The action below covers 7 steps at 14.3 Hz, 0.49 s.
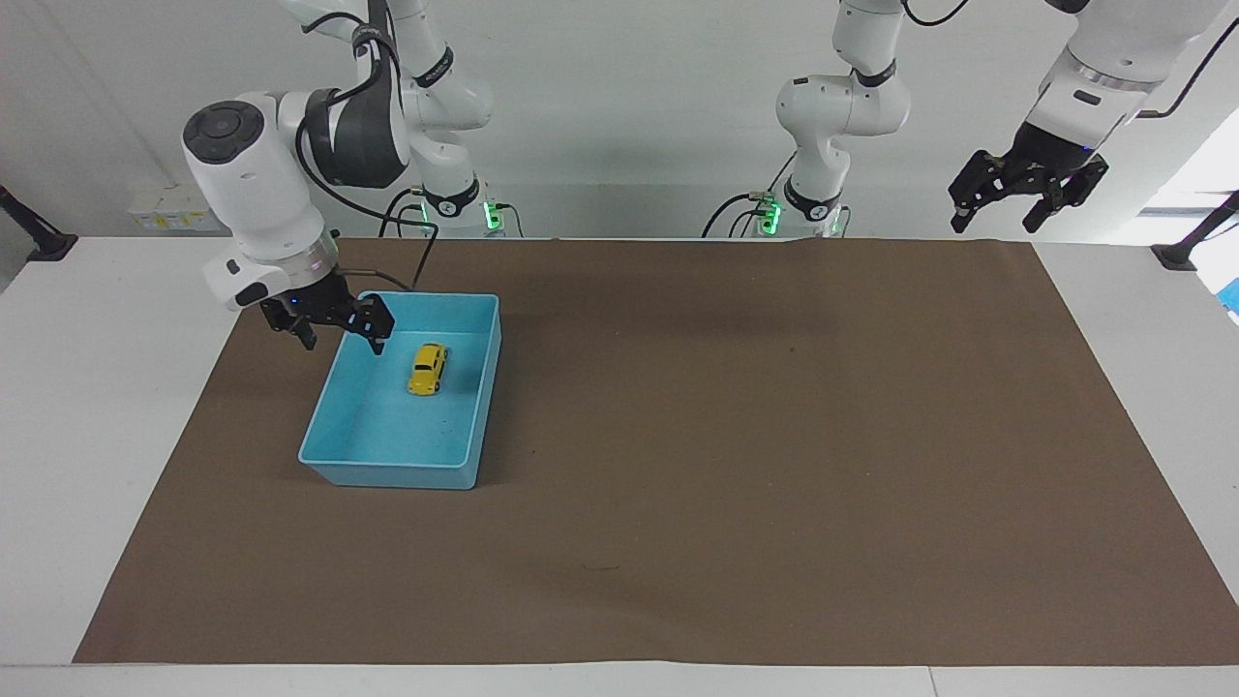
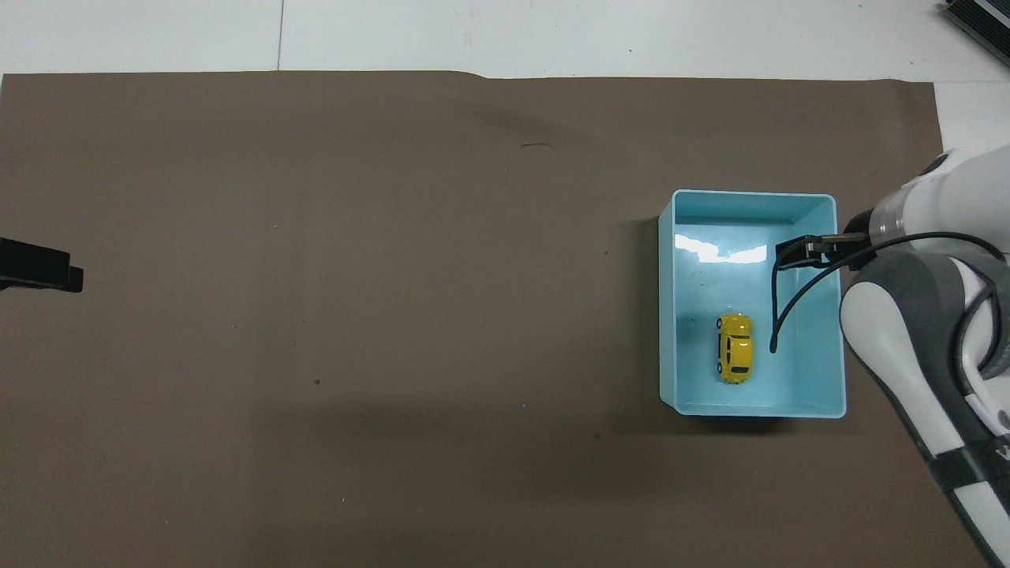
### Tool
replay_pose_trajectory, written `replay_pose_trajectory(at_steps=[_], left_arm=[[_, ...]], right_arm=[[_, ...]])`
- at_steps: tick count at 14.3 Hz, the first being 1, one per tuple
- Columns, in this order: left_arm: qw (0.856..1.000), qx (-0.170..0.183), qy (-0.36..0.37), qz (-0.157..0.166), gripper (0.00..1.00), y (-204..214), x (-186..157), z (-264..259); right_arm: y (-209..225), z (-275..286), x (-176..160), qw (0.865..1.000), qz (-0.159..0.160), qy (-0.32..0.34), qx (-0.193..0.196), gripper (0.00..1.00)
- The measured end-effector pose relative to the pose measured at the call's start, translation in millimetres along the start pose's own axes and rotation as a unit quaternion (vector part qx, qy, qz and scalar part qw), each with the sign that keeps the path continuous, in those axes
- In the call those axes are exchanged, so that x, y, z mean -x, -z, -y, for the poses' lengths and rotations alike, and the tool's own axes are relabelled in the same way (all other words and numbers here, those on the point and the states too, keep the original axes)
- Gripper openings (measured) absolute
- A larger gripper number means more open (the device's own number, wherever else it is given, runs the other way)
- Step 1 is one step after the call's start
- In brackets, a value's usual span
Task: Wind up and store yellow beetle car
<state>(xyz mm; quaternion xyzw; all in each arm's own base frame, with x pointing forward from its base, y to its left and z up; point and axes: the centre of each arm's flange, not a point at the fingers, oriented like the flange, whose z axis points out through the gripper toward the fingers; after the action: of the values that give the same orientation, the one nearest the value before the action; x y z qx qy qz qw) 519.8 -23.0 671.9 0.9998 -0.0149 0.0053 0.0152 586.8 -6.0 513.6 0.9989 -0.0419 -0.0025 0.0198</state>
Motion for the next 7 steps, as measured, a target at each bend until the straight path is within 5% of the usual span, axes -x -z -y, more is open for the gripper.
replay_pose_trajectory(at_steps=[7], left_arm=[[1.000,0.000,0.000,0.000,1.00,0,0,0]], right_arm=[[68,-4,39,1.000,0.001,-0.011,0.004,1.00]])
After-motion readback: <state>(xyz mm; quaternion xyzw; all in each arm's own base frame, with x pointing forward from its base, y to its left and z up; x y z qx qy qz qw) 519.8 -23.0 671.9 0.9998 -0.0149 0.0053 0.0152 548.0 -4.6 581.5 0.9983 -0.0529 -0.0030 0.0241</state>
